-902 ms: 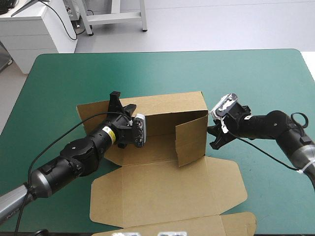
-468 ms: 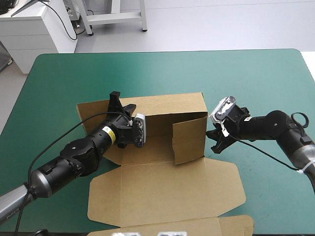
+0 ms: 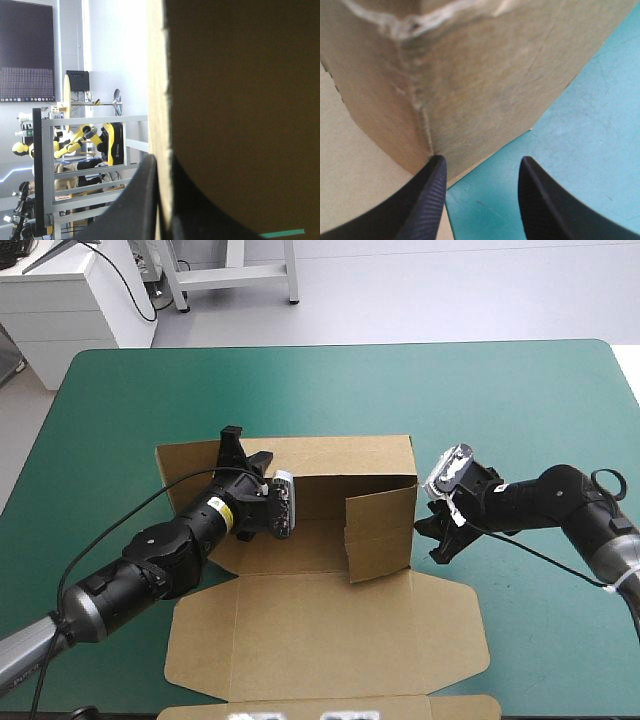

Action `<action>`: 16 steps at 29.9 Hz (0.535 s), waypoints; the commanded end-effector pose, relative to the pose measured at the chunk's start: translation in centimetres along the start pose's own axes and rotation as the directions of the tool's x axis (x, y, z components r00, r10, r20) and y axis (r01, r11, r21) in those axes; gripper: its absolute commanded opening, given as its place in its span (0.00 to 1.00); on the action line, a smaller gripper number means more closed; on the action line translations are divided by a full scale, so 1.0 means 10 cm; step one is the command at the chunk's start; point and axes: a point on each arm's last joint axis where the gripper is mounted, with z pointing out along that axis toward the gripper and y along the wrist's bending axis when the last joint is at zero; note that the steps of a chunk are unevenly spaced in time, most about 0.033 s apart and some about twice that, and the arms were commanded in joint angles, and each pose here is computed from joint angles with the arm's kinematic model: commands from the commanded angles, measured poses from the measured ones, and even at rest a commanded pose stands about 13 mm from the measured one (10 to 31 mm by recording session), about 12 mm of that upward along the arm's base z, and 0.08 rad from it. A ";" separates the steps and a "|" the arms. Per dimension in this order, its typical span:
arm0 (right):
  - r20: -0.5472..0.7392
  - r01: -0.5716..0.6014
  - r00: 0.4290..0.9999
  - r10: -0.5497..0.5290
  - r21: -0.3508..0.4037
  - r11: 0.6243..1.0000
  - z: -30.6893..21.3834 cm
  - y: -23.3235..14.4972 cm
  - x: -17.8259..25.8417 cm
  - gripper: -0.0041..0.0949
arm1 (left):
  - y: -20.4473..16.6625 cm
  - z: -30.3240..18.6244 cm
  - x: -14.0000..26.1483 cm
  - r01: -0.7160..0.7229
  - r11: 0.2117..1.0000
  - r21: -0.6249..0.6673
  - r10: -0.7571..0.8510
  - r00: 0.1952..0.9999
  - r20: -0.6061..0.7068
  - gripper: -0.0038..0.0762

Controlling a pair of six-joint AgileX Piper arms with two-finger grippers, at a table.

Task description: Fold the box

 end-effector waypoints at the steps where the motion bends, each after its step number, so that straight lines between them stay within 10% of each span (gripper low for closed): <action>1: 0.073 0.012 0.997 -0.012 0.000 1.000 -0.13 0.05 -0.12 0.48 | 0.10 -0.07 0.01 0.043 0.998 -0.036 -0.043 0.999 -0.013 0.04; 16: 0.090 0.019 0.996 -0.016 -0.024 1.000 -0.13 0.08 -0.14 0.52 | 0.08 -0.04 0.07 0.115 0.993 -0.037 -0.117 0.989 -0.087 0.04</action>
